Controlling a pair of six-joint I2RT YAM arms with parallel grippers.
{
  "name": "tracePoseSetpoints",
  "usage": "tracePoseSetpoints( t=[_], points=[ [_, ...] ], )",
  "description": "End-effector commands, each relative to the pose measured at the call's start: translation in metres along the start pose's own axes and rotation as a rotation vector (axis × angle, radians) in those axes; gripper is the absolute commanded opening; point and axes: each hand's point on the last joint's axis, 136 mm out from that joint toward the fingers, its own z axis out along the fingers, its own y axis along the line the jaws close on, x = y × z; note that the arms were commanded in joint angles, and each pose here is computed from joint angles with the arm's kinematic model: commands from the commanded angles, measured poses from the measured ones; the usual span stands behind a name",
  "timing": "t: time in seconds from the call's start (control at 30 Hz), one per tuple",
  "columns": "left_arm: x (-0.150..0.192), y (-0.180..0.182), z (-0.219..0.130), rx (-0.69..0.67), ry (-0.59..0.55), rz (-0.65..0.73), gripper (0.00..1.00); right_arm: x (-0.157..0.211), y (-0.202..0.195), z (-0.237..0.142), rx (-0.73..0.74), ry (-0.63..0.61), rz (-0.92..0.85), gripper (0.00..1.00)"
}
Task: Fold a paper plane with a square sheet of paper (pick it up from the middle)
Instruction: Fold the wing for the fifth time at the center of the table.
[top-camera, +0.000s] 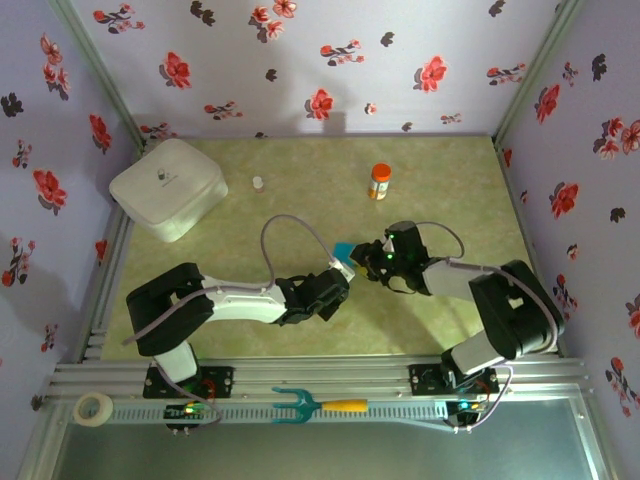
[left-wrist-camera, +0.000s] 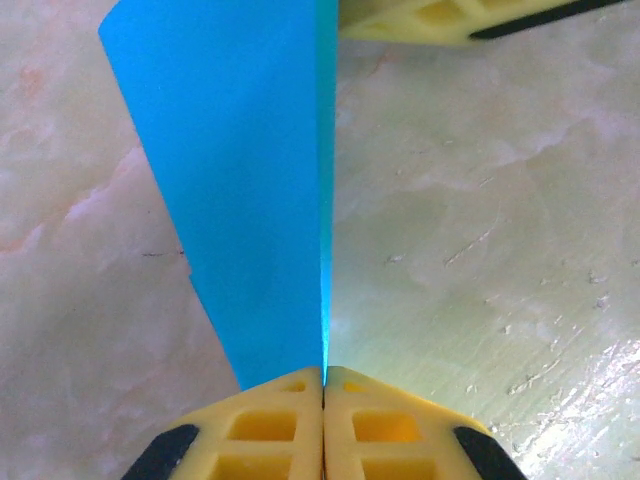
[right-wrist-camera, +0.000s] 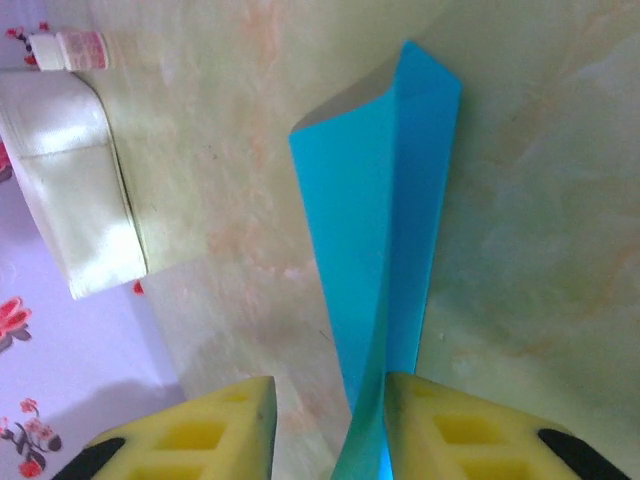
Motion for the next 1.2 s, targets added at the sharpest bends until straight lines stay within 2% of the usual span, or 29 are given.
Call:
tracePoseSetpoints(
  t=[0.0,0.27,0.5,1.17],
  points=[
    [-0.007,0.002,-0.003,0.021,-0.040,-0.048,0.09,-0.008,-0.002,-0.017,0.071,-0.057,-0.062,0.39],
    [-0.008,0.004,-0.006,0.152,-0.082,-0.179,0.08,-0.018,-0.005,-0.048,0.134,-0.154,-0.119,0.48],
    [-0.009,0.006,-0.008,0.249,-0.100,-0.249,0.08,-0.015,-0.009,-0.044,0.125,-0.138,-0.101,0.48],
    [-0.002,-0.003,0.005,0.422,-0.041,-0.364,0.08,-0.010,-0.013,-0.032,0.097,-0.095,-0.072,0.48]
  ],
)
